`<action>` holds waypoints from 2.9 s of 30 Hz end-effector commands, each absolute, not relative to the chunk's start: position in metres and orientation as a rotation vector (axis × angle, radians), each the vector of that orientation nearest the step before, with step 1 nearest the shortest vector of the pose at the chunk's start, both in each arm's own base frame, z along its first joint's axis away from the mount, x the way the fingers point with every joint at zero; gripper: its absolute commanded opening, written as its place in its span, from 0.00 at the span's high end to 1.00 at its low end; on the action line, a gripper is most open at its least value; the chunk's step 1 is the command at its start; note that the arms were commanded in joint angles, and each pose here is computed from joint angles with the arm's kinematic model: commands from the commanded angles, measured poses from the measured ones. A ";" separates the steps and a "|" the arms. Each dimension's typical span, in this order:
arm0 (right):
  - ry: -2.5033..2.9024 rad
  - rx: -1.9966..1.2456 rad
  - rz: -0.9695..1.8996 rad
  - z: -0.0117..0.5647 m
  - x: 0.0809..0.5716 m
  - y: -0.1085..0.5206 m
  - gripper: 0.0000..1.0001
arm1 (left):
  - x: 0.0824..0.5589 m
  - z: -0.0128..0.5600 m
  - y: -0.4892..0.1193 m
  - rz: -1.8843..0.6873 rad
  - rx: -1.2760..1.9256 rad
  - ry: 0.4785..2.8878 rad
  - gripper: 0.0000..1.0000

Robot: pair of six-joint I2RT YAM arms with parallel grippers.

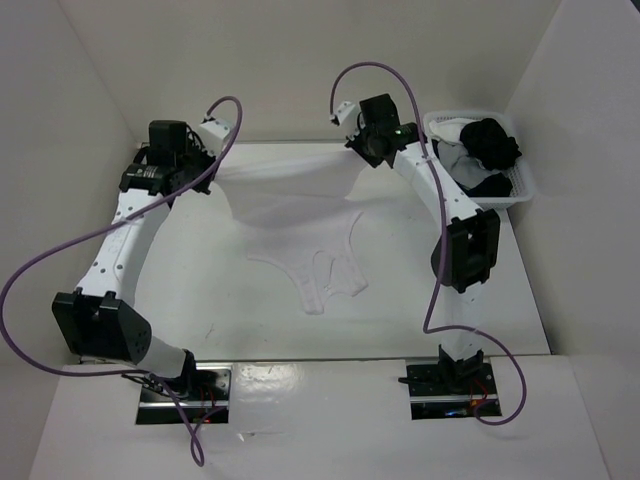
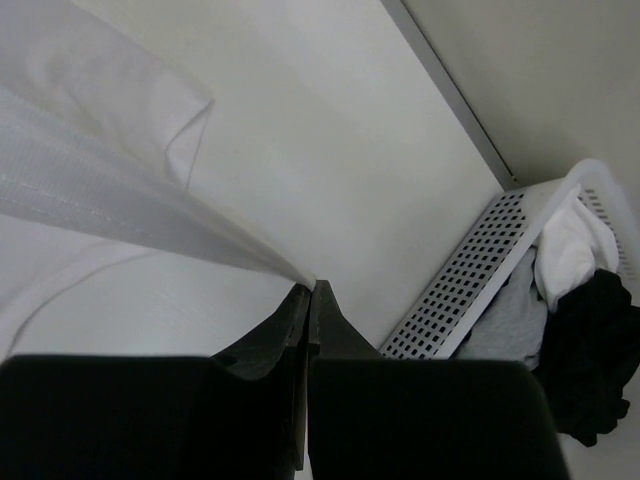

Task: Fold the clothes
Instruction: Fold the tank top

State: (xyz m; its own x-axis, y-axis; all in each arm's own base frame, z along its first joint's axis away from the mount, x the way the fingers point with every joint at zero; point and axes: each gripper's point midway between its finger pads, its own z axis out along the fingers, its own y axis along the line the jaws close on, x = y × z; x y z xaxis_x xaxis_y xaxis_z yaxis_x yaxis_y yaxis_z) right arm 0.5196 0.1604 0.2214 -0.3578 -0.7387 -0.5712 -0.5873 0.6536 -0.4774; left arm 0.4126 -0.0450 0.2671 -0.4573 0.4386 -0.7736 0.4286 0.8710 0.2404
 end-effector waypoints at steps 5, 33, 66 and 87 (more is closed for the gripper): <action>1.885 -0.923 -0.282 0.299 0.520 0.159 1.00 | 0.402 0.299 -0.042 0.030 0.615 2.022 1.00; 1.902 -0.938 -0.327 0.287 0.495 0.143 1.00 | 0.345 0.243 -0.065 -0.087 0.744 2.136 1.00; 1.937 -1.001 -0.305 0.257 0.441 0.128 1.00 | 0.309 0.207 -0.074 -0.152 0.839 2.222 1.00; 1.988 -1.125 -0.272 0.230 0.400 0.122 1.00 | 0.288 0.195 -0.086 -0.206 0.932 2.234 1.00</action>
